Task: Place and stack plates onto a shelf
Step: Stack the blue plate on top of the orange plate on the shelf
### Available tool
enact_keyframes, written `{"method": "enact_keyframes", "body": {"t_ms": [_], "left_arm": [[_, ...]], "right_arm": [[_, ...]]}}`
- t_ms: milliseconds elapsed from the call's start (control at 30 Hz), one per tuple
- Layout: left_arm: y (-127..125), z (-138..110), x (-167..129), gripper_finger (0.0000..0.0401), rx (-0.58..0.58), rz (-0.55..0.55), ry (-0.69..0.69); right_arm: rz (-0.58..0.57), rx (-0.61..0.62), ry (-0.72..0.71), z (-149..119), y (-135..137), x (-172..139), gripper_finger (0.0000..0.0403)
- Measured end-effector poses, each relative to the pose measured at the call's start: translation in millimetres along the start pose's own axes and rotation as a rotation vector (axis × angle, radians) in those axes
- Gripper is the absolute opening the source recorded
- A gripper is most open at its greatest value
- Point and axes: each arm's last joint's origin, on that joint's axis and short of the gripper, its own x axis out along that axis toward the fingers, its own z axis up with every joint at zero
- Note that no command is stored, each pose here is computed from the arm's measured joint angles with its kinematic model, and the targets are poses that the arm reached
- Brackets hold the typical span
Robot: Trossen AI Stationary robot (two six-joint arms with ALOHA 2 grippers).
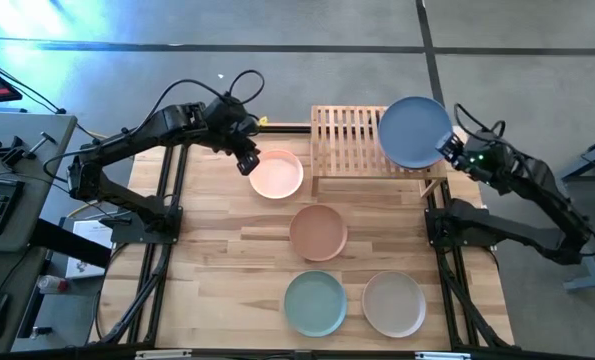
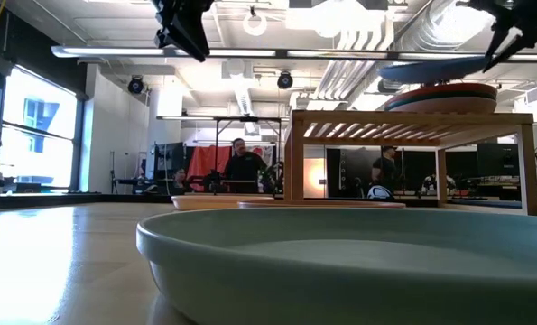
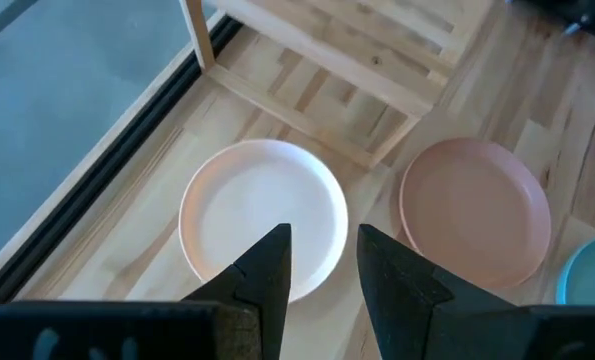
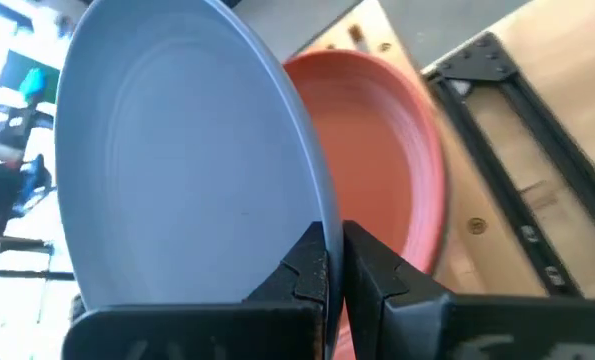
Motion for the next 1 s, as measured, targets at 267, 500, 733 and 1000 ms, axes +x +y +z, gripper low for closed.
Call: {"method": "enact_keyframes", "body": {"t_ms": [267,500,733,1000], "left_arm": [[-0.6,3.3,-0.1,0.0104,-0.002,-0.006,-0.035],[-0.6,3.3,0.0,0.0104,-0.005,-0.006,-0.034],[-0.6,3.3,0.1,0.0104,-0.004,-0.006,-0.034],[-0.6,3.3,0.1,0.0104,-0.004,-0.006,-0.034]], "right_arm": [[-0.06,0.034,-0.023,-8.2,-6.2,14.0,0.0],[-0.07,0.033,-0.044,-7.7,-6.7,14.1,0.0],[-0.073,0.036,-0.056,-7.4,-6.5,14.3,0.0016],[-0.081,0.038,-0.086,-6.5,-6.8,14.2,0.0089]]}}
